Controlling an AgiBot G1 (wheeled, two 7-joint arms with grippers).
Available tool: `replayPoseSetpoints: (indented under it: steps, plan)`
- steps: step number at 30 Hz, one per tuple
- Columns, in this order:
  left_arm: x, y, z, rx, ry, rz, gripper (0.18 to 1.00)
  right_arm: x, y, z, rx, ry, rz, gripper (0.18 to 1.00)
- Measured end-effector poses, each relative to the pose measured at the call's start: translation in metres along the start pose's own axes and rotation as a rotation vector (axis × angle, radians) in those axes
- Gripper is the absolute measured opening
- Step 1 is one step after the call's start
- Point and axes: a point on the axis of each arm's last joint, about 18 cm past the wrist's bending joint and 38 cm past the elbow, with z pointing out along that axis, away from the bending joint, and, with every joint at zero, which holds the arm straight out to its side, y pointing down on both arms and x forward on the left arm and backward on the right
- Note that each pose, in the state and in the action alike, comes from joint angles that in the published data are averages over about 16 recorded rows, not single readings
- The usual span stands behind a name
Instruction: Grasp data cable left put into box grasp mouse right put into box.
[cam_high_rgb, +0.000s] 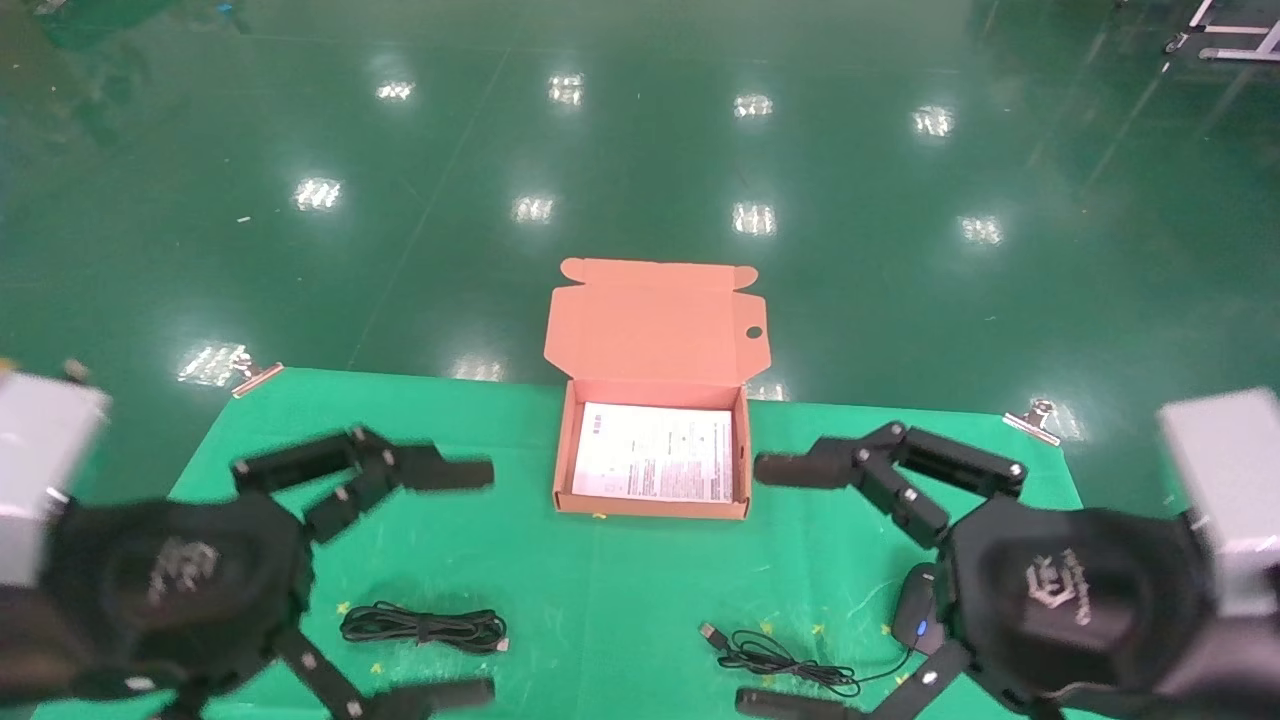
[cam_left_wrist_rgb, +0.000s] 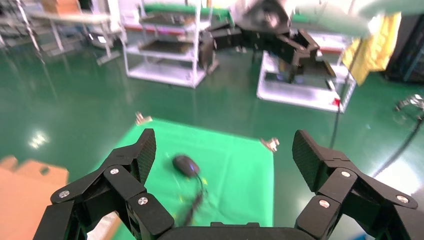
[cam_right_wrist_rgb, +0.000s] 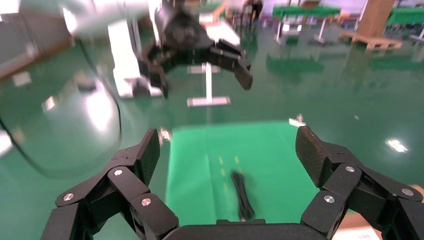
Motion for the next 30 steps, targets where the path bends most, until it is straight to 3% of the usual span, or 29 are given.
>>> replayPoseSetpoints:
  steps: [9, 18, 24, 30]
  plan:
    - [-0.011, 0.021, 0.022, -0.27, 0.074, 0.022, 1.001, 0.011, 0.018, 0.016, -0.284, -0.092, -0.245, 1.001]
    - [-0.034, 0.046, 0.044, -0.614, 0.137, 0.129, 1.001, 0.031, 0.051, 0.03, -0.61, -0.243, -0.491, 1.001]
    - [-0.049, 0.063, 0.054, -0.809, 0.159, 0.215, 1.001, 0.04, 0.076, 0.036, -0.773, -0.322, -0.584, 1.001]
    - [-0.063, 0.083, 0.062, -0.95, 0.14, 0.257, 1.001, 0.048, 0.099, 0.042, -0.883, -0.336, -0.617, 1.001]
